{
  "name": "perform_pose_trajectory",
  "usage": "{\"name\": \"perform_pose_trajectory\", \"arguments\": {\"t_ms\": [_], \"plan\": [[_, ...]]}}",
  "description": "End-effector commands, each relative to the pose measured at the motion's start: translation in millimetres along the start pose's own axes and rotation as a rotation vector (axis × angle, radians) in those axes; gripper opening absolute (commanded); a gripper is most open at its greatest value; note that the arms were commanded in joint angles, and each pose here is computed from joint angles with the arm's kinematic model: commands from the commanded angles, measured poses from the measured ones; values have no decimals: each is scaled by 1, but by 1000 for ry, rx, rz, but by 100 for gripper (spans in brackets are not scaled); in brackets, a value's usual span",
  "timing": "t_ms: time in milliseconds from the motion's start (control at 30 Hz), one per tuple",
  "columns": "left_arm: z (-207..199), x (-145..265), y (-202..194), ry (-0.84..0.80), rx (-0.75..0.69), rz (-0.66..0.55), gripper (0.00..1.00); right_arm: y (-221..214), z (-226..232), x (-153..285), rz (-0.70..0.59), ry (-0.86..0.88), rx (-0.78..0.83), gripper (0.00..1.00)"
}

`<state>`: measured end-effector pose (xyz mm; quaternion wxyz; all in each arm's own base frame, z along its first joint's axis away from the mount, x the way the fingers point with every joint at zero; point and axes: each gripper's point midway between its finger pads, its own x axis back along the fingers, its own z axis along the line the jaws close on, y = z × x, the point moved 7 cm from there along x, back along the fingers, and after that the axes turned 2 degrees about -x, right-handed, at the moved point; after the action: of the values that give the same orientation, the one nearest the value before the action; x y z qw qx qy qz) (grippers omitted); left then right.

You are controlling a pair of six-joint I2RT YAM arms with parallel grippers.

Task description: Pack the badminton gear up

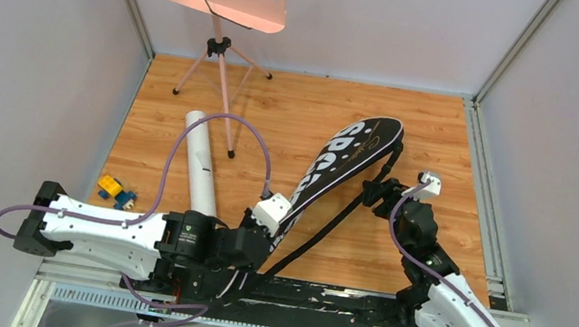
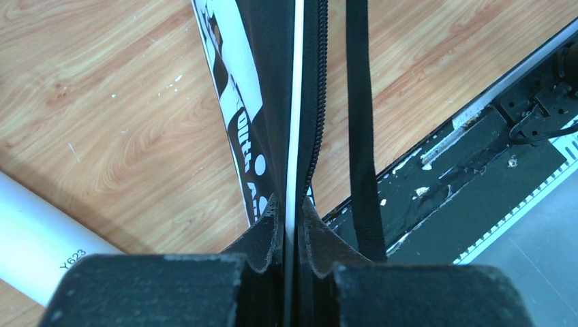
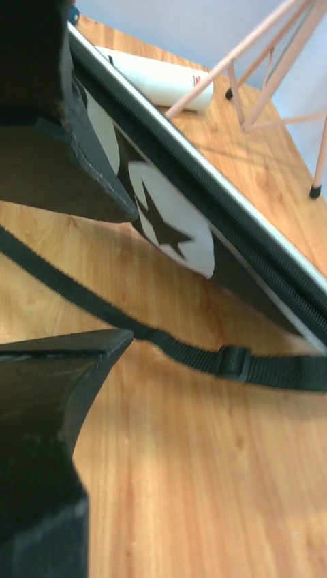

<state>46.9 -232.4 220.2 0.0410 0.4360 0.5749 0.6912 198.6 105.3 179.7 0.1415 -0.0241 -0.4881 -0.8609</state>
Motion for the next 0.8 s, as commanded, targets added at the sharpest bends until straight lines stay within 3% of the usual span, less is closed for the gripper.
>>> {"name": "perform_pose_trajectory", "arguments": {"t_ms": [0, 267, 433, 767], "plan": [[1, 5, 18, -2, 124, -118, 0, 3, 0, -9, 16, -46, -150, 62], [-1, 7, 19, -26, 150, -125, 0, -14, 4, -21, 77, 105, -232, 62], [-1, 7, 18, -24, 165, -131, 0, -25, -11, -24, 84, 4, -271, 62], [-3, 3, 17, -32, 170, -138, 0, -26, -15, -26, 25, 26, -284, 63]]}}
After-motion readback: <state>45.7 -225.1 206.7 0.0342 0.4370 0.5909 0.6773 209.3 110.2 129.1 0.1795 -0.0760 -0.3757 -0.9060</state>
